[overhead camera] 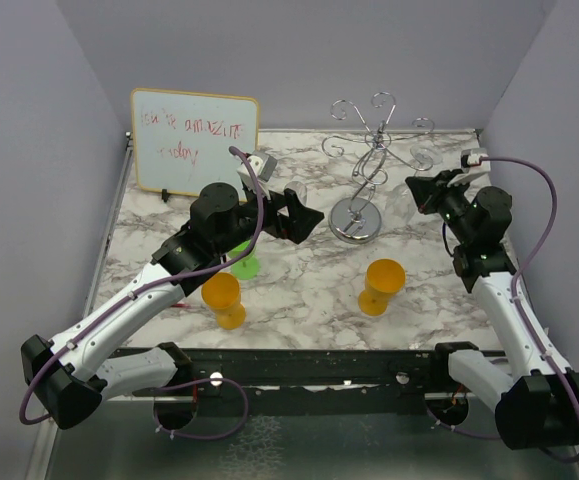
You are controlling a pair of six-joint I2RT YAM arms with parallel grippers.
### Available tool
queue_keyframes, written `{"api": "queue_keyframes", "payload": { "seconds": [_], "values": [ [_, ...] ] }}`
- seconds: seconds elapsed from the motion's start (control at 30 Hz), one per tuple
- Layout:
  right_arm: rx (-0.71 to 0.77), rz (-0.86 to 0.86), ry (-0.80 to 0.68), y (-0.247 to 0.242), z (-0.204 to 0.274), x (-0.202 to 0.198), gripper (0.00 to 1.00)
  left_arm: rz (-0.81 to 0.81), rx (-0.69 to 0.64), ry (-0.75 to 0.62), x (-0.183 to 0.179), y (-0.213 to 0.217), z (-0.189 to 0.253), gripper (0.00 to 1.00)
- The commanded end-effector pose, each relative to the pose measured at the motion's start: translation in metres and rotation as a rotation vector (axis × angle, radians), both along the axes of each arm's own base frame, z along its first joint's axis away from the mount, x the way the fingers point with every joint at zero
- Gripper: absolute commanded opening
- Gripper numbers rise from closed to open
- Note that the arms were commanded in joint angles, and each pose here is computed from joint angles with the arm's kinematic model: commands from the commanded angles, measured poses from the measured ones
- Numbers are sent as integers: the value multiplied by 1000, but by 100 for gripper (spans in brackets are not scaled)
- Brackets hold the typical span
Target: Place the wine glass upside down on the wine glass rack
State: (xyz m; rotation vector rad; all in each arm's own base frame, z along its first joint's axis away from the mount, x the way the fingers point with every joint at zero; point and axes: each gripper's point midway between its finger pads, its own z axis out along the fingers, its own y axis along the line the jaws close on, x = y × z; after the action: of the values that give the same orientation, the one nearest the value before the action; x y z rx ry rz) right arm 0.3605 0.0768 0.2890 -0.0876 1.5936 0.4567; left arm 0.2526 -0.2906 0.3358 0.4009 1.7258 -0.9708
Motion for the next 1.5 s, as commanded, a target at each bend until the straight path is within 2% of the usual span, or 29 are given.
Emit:
{"api": "queue_keyframes", "payload": {
  "seconds": [0.0,0.3,0.43,0.67,0.77,0.9,1.17,1.27,1.47],
  "values": [
    [18,-13,4,-2,4,5,10,13,-23,-20,0,3,8,99],
    [46,7,31,2,3,-6,43,12,-25,-24,0,2,10,99],
    [62,27,91,6,-5,-15,51,17,-26,-29,0,4,12,99],
    [109,-66,203,-7,-10,-46,69,27,-11,-18,-1,7,10,99],
    [142,-67,281,-5,-15,-65,70,8,8,2,-4,5,5,99],
    [168,-42,514,3,-46,-100,67,-27,51,40,-7,1,-7,99],
    [183,-180,761,-12,-68,-156,65,-26,55,95,-8,-1,-17,99],
    [194,-119,824,-2,-75,-171,60,15,30,105,-4,2,-16,99],
    [228,-76,880,7,-86,-188,58,100,-14,122,7,8,-9,99]
  ]
}}
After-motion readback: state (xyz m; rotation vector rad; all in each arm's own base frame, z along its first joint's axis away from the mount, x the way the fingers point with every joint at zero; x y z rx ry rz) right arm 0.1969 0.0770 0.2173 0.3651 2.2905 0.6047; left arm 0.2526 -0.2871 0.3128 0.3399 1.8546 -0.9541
